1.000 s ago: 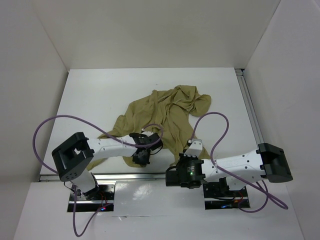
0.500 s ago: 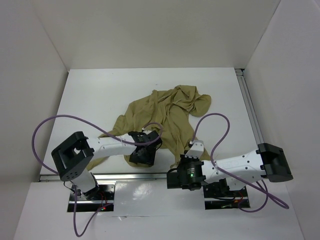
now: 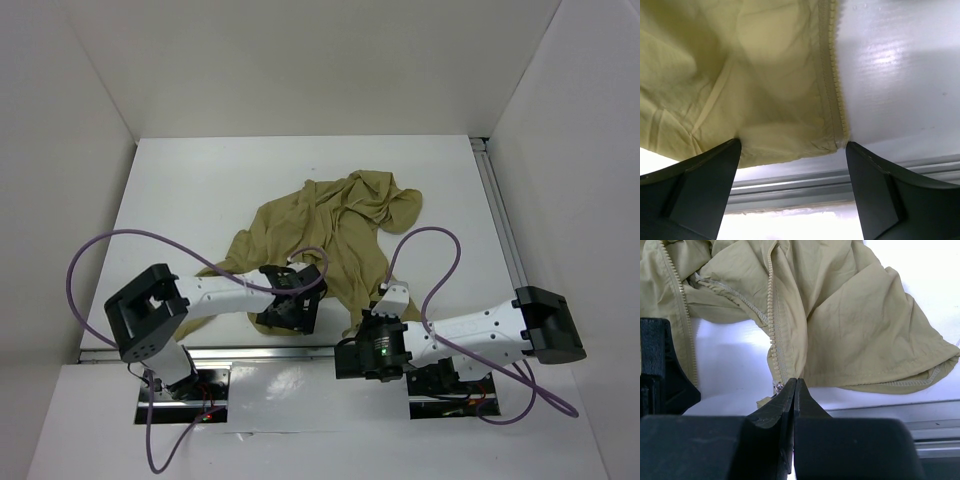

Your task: Zip up the jacket

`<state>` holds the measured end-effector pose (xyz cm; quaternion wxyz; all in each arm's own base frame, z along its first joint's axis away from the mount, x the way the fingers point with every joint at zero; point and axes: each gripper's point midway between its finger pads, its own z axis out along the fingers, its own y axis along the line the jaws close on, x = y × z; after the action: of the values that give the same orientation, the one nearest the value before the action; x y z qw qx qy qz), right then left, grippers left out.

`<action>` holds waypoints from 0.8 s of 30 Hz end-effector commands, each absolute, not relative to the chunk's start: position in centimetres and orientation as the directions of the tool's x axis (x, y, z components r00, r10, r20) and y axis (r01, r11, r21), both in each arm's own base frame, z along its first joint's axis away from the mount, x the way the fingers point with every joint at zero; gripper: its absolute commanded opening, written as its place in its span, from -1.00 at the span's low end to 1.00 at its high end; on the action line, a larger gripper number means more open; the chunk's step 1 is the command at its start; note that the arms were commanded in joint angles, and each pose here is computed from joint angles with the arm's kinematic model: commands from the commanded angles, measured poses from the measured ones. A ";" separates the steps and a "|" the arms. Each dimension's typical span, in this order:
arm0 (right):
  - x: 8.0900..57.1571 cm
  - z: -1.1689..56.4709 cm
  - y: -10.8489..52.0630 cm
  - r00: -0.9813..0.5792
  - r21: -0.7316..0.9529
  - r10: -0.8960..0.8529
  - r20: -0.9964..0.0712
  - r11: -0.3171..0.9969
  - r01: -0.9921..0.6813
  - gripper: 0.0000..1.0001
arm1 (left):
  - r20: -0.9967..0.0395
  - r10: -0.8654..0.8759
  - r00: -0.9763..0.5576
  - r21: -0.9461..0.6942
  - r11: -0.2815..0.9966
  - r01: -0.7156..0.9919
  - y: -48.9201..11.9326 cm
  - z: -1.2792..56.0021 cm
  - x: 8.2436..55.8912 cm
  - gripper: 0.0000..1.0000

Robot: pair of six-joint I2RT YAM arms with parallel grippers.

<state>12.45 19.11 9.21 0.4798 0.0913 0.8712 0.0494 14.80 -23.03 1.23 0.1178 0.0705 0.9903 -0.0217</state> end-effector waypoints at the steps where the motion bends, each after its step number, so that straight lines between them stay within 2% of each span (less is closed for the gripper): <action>1: 12.8 9.9 18.5 -0.485 0.181 0.213 -0.848 0.977 0.113 -1.00 | -0.220 0.119 -0.968 0.082 0.991 0.103 -20.9 0.7 14.0 1.00; 6: 12.9 9.9 18.8 -0.477 0.173 0.205 -0.855 0.979 0.111 -1.00 | -0.316 0.092 -0.944 0.011 0.996 0.093 -21.5 4.7 14.4 1.00; 13: 12.9 10.0 18.9 -0.477 0.164 0.198 -0.857 0.980 0.111 -1.00 | -0.376 0.050 -0.925 -0.040 0.997 0.070 -21.2 6.1 14.8 0.98; 15: 12.7 10.2 19.3 -0.479 0.173 0.201 -0.855 0.980 0.102 -1.00 | -0.379 0.048 -0.924 -0.045 0.996 0.071 -21.2 5.9 14.8 0.82; 17: 12.7 10.2 19.3 -0.479 0.173 0.201 -0.855 0.980 0.102 -1.00 | -0.369 0.061 -0.927 -0.045 0.996 0.083 -21.5 5.5 14.7 0.35; 19: 12.8 10.2 19.1 -0.478 0.163 0.192 -0.857 0.981 0.102 -1.00 | -0.354 0.066 -0.933 -0.037 0.996 0.085 -21.7 4.9 14.7 -0.29; 20: 12.8 10.2 19.1 -0.478 0.163 0.192 -0.857 0.981 0.102 -1.00 | -0.358 0.064 -0.931 -0.044 0.995 0.085 -21.9 4.9 14.8 -0.29; 21: 12.8 10.2 19.1 -0.478 0.163 0.192 -0.857 0.981 0.102 -1.00 | -0.347 0.070 -0.935 -0.027 0.996 0.085 -21.8 4.4 14.7 -0.59; 24: 12.8 10.2 19.1 -0.477 0.171 0.201 -0.855 0.980 0.106 -1.00 | -0.333 0.074 -0.940 -0.022 0.996 0.086 -22.1 3.6 14.7 -0.62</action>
<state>12.34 18.87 9.04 0.4829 0.0812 0.8710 0.0388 14.66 -21.82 4.38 0.1712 0.0389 0.9843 -0.0196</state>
